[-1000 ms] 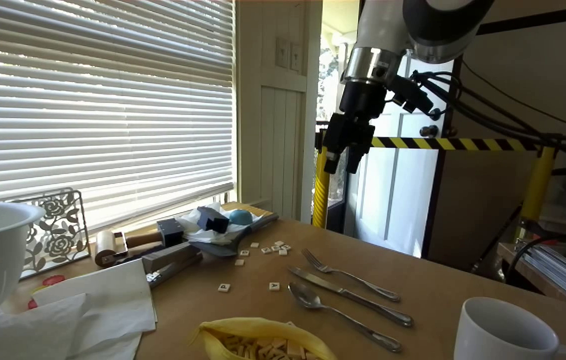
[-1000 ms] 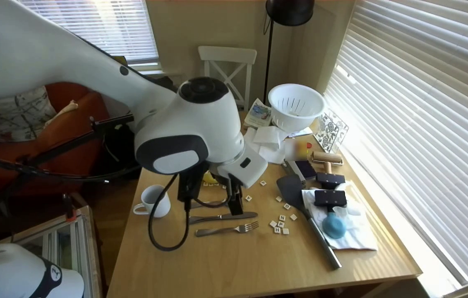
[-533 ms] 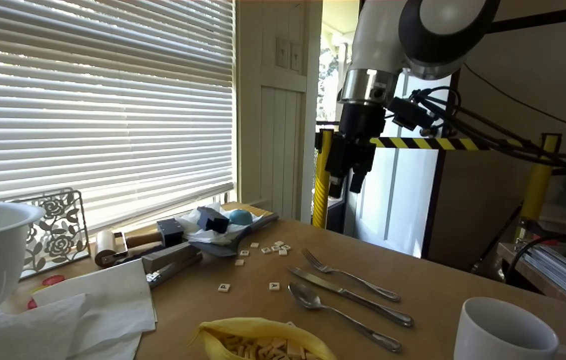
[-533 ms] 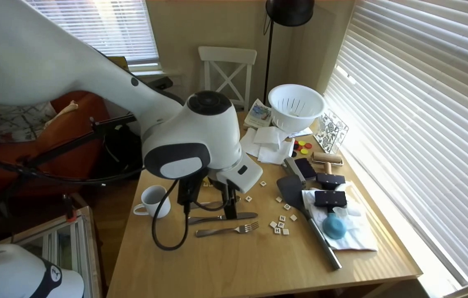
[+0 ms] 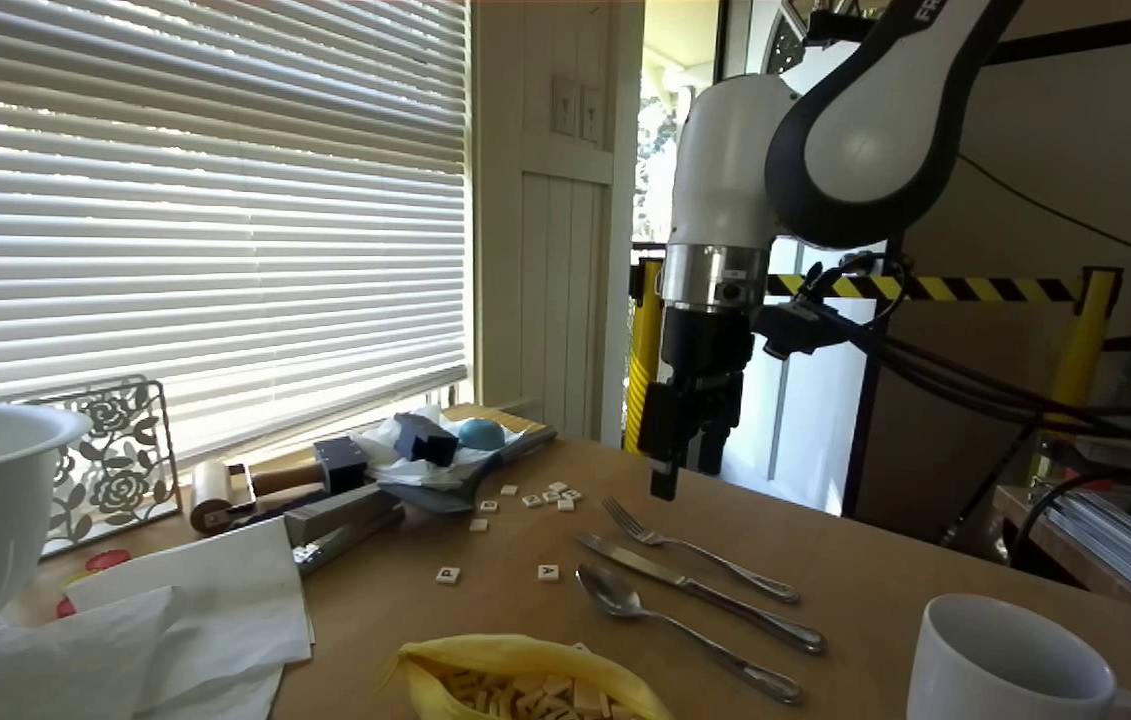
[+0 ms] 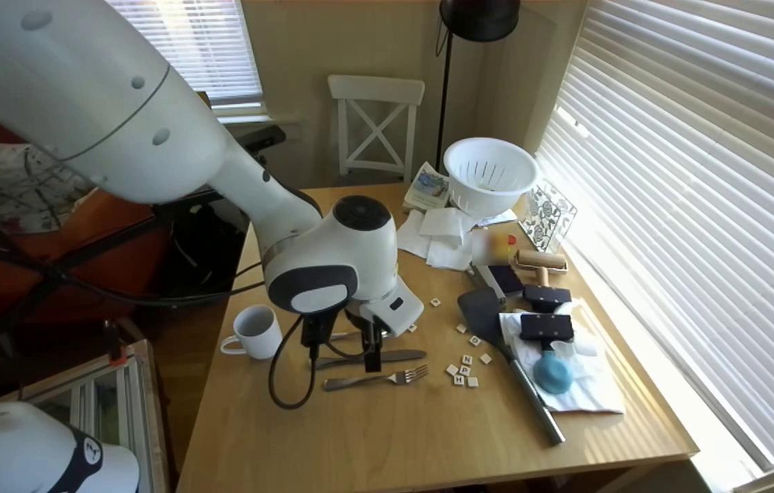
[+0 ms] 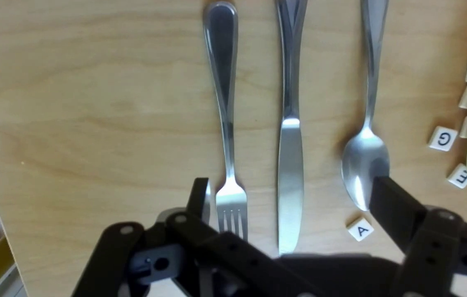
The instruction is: Move the fork to the left
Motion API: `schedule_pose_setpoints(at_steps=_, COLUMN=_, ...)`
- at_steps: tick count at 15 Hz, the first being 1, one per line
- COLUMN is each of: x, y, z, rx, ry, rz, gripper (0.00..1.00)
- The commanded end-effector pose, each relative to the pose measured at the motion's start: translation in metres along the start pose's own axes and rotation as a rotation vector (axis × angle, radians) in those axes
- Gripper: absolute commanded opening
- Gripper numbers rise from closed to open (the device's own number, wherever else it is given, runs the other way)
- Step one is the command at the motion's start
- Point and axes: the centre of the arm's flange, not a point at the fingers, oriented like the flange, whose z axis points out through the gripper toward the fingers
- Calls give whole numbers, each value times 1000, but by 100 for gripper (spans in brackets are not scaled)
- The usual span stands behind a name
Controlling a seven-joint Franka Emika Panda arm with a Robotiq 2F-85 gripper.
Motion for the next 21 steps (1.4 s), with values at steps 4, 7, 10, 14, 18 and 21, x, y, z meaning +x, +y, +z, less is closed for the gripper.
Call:
schedule_pose_setpoints(at_steps=4, x=22, y=43, z=26, rx=41, ry=29, rz=-57, gripper=100)
schedule_pose_setpoints(at_steps=7, x=20, y=50, z=41, rx=52, ry=-4, rz=-75, gripper=100)
schedule_pose_setpoints(at_steps=10, x=16, y=46, z=53, rx=63, ry=-35, rz=-74, gripper=100)
schedule_pose_setpoints(at_steps=14, x=14, y=40, z=61, rx=54, ry=-54, rz=-76, gripper=100)
schedule_pose_setpoints(at_steps=18, x=15, y=42, z=68, rx=50, ry=-62, rz=-69, gripper=89)
schedule_pose_setpoints(at_steps=21, x=14, y=40, z=72, rx=50, ry=-70, rz=-69, gripper=71)
